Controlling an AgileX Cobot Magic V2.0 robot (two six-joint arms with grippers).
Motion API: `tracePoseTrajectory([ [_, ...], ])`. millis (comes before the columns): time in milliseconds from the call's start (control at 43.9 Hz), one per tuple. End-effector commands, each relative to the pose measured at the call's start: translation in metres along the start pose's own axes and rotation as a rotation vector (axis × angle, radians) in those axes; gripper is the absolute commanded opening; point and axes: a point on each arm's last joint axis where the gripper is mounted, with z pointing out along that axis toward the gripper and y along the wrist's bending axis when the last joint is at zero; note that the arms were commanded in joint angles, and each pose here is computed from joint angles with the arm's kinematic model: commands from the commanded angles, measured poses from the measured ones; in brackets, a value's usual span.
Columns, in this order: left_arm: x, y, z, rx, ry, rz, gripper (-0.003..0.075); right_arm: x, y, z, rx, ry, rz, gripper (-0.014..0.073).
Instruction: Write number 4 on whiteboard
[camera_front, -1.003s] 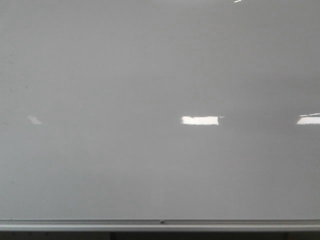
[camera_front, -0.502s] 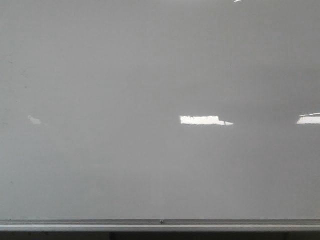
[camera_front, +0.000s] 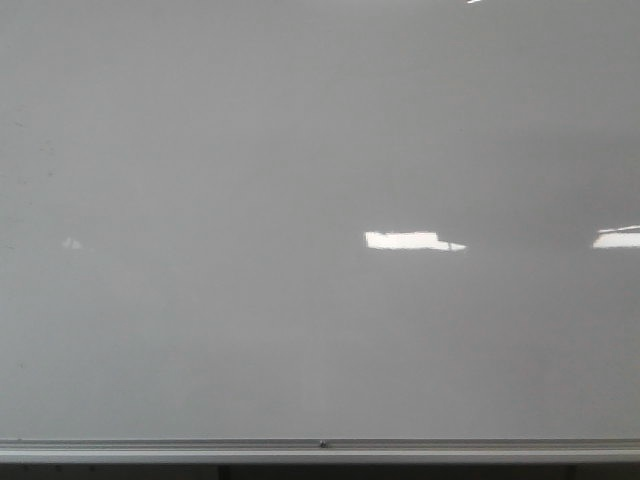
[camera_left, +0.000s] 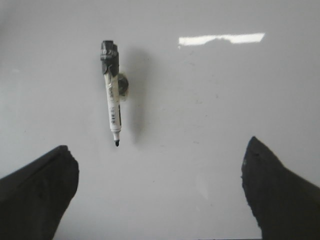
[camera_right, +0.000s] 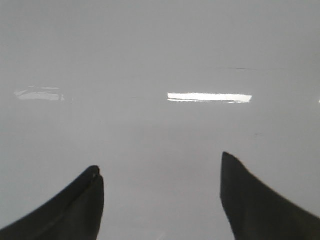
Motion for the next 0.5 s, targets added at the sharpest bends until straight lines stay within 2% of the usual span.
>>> tracePoseTrajectory([
  [0,-0.027,0.009,0.019,-0.052,-0.050,-0.020,0.0638,-0.018,0.000,-0.001,0.012,-0.100,0.008,0.0522],
  [205,-0.038,0.031,0.056,-0.145,-0.007,-0.015,0.0638,-0.018,0.000,-0.001,0.011,-0.095,0.008,0.0522],
  [479,-0.022,0.038,0.114,-0.135,0.011,0.015,0.0638,-0.017,0.000,-0.001,0.010,-0.092,0.008,0.0522],
])
